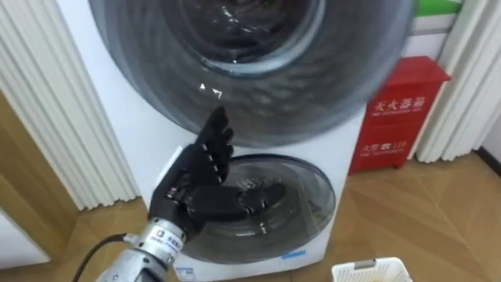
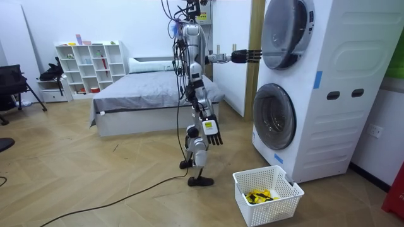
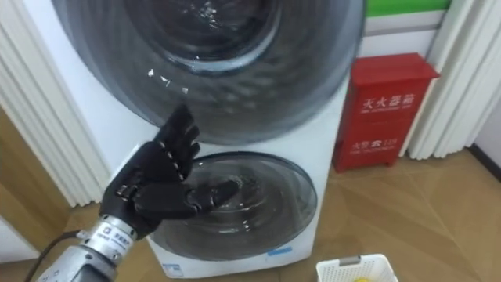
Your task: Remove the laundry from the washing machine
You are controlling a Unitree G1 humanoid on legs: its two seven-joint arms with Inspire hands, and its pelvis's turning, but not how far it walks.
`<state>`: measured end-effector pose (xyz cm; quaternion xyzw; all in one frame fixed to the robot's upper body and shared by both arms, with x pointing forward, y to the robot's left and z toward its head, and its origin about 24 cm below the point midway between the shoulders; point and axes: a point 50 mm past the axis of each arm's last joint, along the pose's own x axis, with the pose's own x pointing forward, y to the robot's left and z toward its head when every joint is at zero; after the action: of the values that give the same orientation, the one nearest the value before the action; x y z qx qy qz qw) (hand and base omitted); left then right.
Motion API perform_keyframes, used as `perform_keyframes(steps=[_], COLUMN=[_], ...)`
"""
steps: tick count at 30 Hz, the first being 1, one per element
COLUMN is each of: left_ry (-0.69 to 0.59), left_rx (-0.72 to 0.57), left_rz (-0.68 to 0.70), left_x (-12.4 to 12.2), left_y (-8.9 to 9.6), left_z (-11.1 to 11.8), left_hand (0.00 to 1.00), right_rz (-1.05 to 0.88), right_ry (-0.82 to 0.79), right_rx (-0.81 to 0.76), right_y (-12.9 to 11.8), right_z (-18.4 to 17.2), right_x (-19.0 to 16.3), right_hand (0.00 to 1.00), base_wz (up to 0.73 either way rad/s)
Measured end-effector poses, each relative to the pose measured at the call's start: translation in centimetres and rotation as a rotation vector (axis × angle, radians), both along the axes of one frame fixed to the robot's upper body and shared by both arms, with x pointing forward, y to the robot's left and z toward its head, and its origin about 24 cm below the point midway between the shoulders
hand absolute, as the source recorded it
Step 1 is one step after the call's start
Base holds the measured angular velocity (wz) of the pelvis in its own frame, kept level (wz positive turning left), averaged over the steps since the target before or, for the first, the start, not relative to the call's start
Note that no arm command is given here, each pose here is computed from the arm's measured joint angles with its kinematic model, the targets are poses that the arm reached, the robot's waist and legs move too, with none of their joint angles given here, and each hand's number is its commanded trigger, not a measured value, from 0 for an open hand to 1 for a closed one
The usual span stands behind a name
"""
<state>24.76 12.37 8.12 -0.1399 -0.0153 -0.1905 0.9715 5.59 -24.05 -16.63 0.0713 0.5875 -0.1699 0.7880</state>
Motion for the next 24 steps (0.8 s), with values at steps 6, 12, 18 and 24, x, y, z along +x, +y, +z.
perform_keyframes(steps=[6,12,18,24], left_ry=[0.176,0.728,1.298,1.483], left_rx=[0.152,0.616,0.865,0.915], left_rz=[0.068,0.176,0.461,0.498], left_x=[-0.9,-9.3,-22.8,-28.2], left_y=[1.2,6.1,13.8,12.9], left_z=[-5.5,-18.7,-23.7,-24.2], left_hand=[0.00,0.00,0.00,0.00], right_rz=[0.008,0.013,0.001,-0.018], right_ry=[0.001,0.001,0.026,0.015], right_rx=[-0.001,0.002,0.006,-0.003], right_y=[0.1,0.6,0.8,0.7], right_z=[0.0,-0.2,-0.3,-0.3], right_x=[-0.1,-0.6,-1.9,-2.3], right_hand=[0.00,0.00,0.00,0.00], base_wz=[-0.05,-0.01,-0.06,-0.04])
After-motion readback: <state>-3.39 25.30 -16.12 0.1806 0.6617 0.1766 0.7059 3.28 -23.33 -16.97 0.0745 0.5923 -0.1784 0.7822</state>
